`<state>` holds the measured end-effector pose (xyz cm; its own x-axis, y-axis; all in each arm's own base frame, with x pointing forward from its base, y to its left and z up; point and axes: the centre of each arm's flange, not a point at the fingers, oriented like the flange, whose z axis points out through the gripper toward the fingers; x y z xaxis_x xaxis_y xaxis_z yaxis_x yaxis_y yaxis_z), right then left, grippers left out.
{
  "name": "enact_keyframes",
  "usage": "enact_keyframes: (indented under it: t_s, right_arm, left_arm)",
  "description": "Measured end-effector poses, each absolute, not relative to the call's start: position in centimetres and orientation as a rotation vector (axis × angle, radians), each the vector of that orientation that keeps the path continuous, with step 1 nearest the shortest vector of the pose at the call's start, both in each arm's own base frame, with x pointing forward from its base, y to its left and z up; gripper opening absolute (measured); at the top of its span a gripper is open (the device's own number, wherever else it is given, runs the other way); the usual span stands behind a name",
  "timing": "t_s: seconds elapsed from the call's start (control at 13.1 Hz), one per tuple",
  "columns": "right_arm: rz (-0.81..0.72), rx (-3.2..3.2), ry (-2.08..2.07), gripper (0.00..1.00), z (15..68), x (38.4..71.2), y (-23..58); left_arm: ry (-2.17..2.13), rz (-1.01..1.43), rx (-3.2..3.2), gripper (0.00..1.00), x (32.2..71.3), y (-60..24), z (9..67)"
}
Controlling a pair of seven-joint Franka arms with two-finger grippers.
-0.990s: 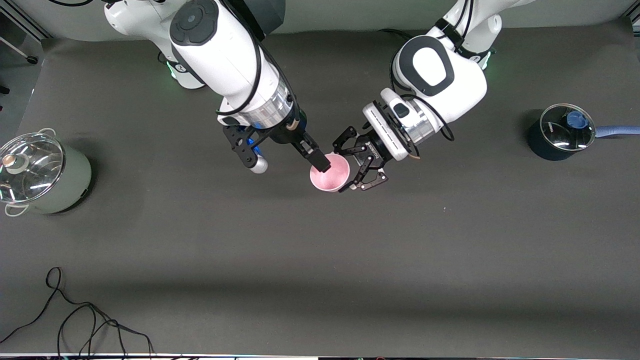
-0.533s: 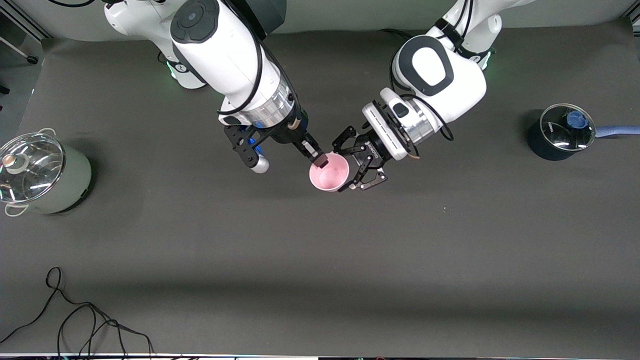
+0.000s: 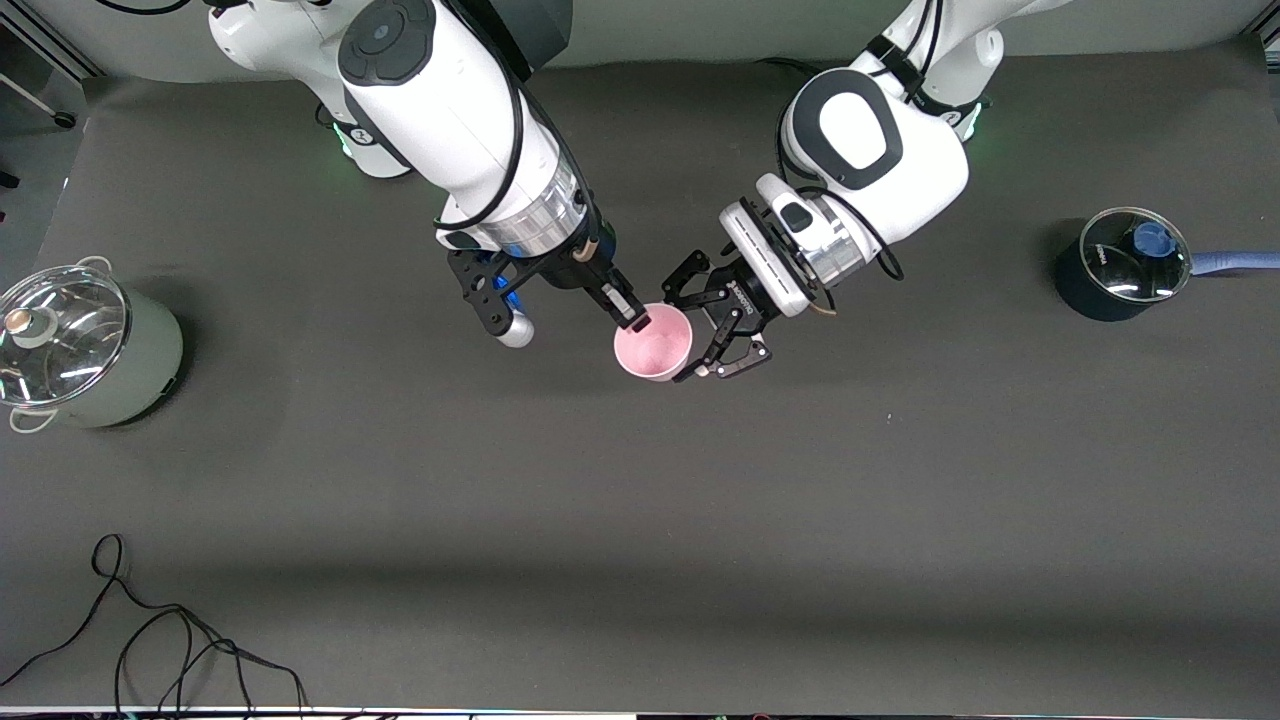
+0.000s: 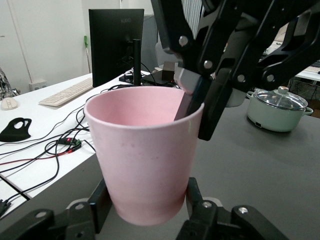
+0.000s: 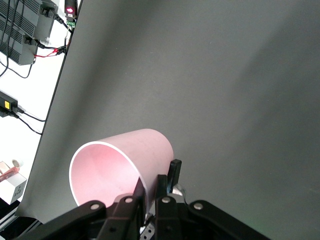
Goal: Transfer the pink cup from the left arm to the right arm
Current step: 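Close the right gripper on the cup rim and open the left gripper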
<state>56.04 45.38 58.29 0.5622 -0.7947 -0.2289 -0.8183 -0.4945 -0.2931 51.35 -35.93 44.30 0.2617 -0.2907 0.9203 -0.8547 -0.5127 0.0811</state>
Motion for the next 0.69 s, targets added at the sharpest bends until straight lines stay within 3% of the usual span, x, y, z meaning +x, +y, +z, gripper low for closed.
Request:
enact_keyframes:
  t_s: [0.23,0.3,0.46,0.53,0.69]
  right_arm:
    - [0.089,-2.432,1.315,0.1,58.29,56.05,45.38]
    - [0.091,-2.434,1.315,0.1,58.26,56.0,45.42]
    - [0.087,-2.432,1.317,0.04,58.28,56.11,45.32]
    - [0.083,-2.428,1.317,0.04,58.45,56.2,45.22]
    - [0.074,-2.421,1.32,0.04,58.79,56.39,44.96]
  left_arm:
    - [-1.034,1.235,1.947,0.64,51.35,-35.92,44.3]
    - [-1.023,1.237,1.952,0.7,51.51,-35.76,44.35]
    - [-1.006,1.237,1.955,0.93,51.8,-35.6,44.48]
    - [-1.001,1.235,1.956,0.99,51.83,-35.59,44.44]
    - [-0.994,1.23,1.958,0.99,51.88,-35.57,44.31]
